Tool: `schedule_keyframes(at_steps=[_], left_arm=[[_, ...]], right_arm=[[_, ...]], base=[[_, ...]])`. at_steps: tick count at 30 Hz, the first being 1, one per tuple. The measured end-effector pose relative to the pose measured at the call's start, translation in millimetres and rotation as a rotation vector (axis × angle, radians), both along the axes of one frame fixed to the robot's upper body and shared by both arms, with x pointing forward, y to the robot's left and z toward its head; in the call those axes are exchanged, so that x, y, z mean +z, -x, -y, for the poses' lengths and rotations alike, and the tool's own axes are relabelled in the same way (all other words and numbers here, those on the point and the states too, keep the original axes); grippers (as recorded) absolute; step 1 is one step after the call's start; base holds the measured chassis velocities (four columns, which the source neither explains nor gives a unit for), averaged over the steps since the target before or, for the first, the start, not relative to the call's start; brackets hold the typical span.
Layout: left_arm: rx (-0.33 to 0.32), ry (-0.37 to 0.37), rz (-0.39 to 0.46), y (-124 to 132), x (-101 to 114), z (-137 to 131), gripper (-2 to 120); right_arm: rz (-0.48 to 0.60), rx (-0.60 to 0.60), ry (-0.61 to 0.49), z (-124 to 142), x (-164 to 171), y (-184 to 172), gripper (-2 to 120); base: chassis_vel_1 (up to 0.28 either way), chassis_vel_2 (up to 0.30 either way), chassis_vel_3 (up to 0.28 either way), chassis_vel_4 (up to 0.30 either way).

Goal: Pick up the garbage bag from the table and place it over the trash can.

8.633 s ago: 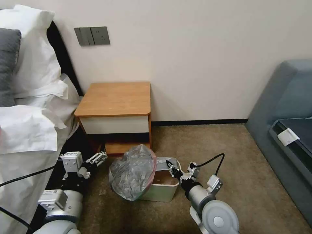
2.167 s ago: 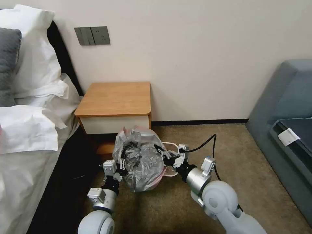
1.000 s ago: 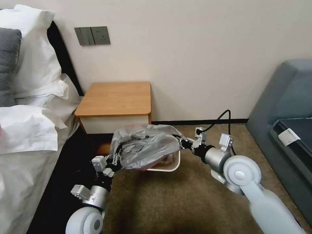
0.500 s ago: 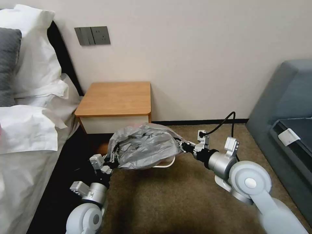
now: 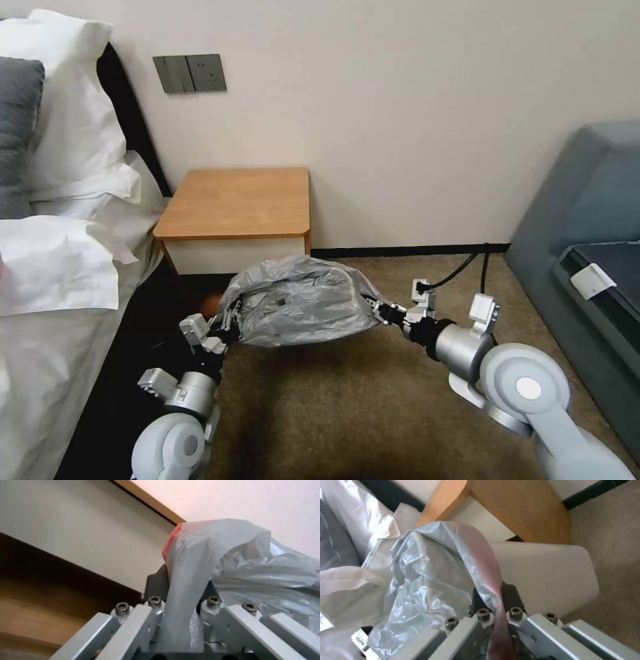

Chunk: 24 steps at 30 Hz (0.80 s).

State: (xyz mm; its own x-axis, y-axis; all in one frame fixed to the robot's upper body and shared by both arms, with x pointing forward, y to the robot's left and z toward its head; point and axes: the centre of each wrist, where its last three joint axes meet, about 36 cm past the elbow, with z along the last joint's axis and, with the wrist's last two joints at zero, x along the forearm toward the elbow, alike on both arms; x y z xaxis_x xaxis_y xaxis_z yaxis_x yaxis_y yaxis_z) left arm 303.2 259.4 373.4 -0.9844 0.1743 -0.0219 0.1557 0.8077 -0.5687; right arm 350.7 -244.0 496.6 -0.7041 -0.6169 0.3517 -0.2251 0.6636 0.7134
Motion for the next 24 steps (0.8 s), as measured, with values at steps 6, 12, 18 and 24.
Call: schedule_keyframes(at_steps=[6,12,18,24], left_arm=[[-0.007,0.001,-0.001,0.6,0.1,0.8,8],[-0.003,0.026,-0.017,-0.4,1.8,-0.2,8],[-0.022,0.054,-0.032,-0.8,3.7,-0.4,8],[-0.047,0.074,-0.044,1.3,5.6,2.9,8]], right_arm=[[0.035,0.023,-0.008,-1.6,-2.2,-5.2,0],[0.118,0.051,0.05,-5.8,-16.1,-4.0,0],[0.178,0.039,0.096,-6.5,-34.4,-8.4,0],[0.195,0.013,0.103,-10.4,-46.0,-23.2,0]], base=[[0.0,0.0,0.0,0.0],[0.0,0.0,0.0,0.0],[0.0,0.0,0.0,0.0],[0.0,0.0,0.0,0.0]])
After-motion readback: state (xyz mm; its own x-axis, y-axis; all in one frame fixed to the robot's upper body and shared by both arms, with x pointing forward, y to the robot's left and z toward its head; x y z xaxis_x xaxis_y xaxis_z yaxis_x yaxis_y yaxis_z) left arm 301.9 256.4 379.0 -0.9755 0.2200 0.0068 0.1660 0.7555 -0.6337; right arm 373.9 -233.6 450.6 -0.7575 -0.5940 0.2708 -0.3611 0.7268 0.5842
